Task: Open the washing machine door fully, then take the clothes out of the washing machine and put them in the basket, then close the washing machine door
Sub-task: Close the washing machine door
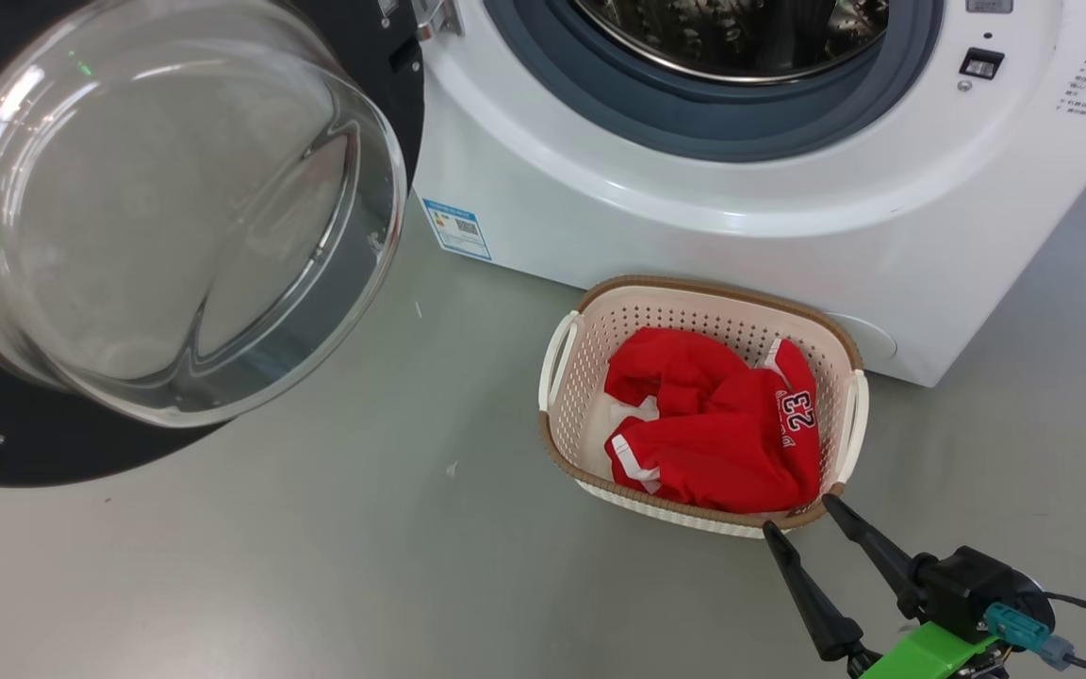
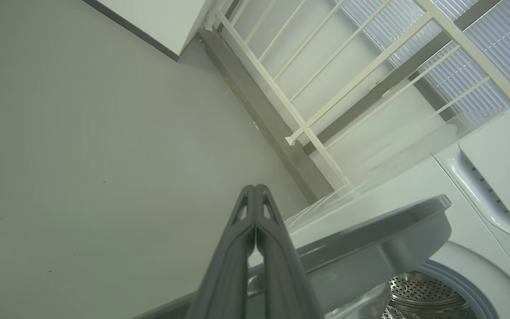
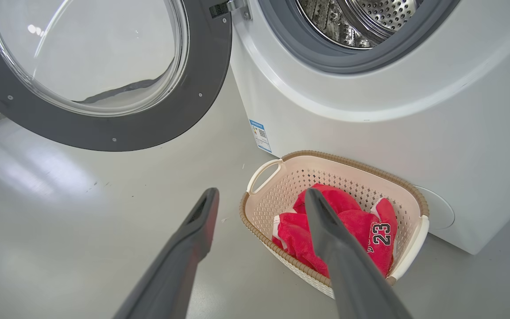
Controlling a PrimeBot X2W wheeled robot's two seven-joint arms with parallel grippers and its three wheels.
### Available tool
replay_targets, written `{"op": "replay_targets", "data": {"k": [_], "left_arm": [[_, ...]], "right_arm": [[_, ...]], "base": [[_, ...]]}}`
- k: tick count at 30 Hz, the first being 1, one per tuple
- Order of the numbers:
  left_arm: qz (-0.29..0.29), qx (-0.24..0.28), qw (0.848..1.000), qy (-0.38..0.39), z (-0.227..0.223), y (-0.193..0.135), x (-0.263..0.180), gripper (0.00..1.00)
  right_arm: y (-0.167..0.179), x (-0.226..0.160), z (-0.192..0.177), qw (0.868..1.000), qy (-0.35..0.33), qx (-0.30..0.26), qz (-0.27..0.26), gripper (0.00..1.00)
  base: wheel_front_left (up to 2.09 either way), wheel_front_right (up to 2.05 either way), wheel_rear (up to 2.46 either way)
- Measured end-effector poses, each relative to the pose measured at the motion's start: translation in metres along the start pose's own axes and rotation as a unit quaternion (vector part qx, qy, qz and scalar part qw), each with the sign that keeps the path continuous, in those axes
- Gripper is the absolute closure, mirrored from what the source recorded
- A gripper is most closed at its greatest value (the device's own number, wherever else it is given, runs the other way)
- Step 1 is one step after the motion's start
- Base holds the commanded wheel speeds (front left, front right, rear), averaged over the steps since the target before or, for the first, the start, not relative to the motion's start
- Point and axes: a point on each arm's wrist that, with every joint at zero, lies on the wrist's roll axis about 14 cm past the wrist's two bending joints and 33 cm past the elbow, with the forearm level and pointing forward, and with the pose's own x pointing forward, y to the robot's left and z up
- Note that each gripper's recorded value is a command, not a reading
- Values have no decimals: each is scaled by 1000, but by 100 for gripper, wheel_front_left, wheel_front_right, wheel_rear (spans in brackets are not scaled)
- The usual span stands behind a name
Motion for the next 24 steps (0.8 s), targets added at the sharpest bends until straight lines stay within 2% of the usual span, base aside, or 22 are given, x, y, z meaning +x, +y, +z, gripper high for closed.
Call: {"op": "replay_targets", "data": {"k": [9, 24], "left_arm": [[18, 9, 996, 90, -44, 6, 10, 100], [-4, 26, 988, 152, -57, 0, -3, 100]], "right_arm": [[-5, 6, 0, 1000, -1, 1, 2, 0], [-2, 3, 8, 1000, -10, -7, 1, 0]], "base": [[0, 0, 0], [0, 0, 0]]}}
